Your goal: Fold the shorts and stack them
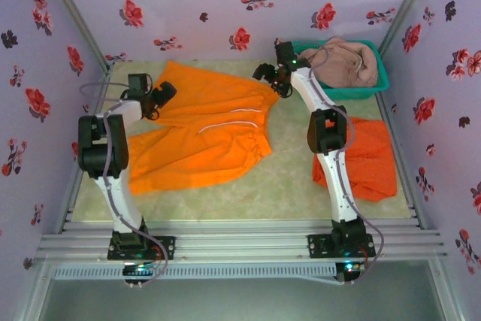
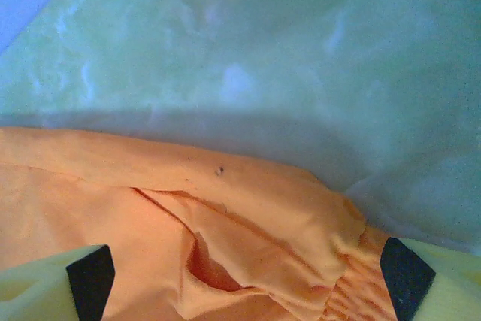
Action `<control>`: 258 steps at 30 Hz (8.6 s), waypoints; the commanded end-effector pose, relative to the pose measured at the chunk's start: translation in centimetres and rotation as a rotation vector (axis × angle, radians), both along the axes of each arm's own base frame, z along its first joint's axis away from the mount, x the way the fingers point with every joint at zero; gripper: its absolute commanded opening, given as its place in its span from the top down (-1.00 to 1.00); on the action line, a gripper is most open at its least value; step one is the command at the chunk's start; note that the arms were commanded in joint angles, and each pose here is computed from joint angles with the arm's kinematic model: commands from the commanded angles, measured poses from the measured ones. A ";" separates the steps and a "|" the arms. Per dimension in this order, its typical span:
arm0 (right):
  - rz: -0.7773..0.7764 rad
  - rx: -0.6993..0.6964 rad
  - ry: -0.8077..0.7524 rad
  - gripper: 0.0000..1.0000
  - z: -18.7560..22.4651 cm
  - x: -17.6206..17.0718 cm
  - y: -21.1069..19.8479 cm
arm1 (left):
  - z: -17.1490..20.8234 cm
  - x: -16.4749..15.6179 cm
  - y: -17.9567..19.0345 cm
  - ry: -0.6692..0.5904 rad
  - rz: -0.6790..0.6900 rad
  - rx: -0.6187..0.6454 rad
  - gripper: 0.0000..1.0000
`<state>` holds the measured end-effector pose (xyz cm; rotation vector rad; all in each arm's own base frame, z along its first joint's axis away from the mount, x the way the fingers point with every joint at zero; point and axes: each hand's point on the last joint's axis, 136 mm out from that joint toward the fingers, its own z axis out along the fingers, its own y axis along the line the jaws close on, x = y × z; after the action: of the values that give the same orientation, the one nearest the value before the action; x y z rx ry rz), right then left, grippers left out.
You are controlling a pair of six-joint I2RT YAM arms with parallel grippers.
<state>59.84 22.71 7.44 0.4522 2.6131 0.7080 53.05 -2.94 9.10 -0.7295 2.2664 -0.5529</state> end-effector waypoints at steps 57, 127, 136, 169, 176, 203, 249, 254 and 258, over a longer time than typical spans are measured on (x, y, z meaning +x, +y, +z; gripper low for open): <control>0.325 -0.143 -0.007 -0.97 5.5 -21.3 4.6 | 5.4 -28.9 -8.0 -0.056 -0.163 -0.115 -0.99; 0.015 0.009 -0.232 -0.98 10.9 -28.1 -6.2 | -4.2 -34.6 -1.6 0.287 0.340 -0.210 -0.15; -0.031 0.016 -0.175 -0.98 8.8 -29.7 -7.2 | -5.2 -33.6 -1.8 0.301 0.336 -0.191 0.08; -0.291 0.025 0.090 0.06 -3.5 -24.7 -7.0 | -4.1 -32.1 -1.2 0.233 0.296 -0.118 1.00; -0.291 -0.003 0.095 0.87 -3.5 -24.7 -7.5 | -2.6 -31.5 -0.8 0.200 0.283 -0.099 1.00; -0.088 0.031 -0.062 1.00 12.6 -32.6 -6.9 | 23.1 -33.0 4.2 -0.169 0.218 0.228 1.00; -0.589 0.029 0.232 1.00 2.9 -25.9 -9.9 | 14.1 7.4 -5.7 -0.093 -0.039 0.295 1.00; -0.581 0.006 0.260 0.91 1.7 -24.0 -10.0 | 11.9 10.1 -7.8 -0.109 -0.073 0.296 1.00; -0.596 0.006 0.263 0.60 1.4 -22.4 -10.6 | 10.0 11.6 -8.5 -0.107 -0.080 0.290 0.83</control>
<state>37.11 13.73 9.13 1.3085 2.4782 0.5599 62.67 -12.14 17.85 -0.4595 2.3029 -0.3022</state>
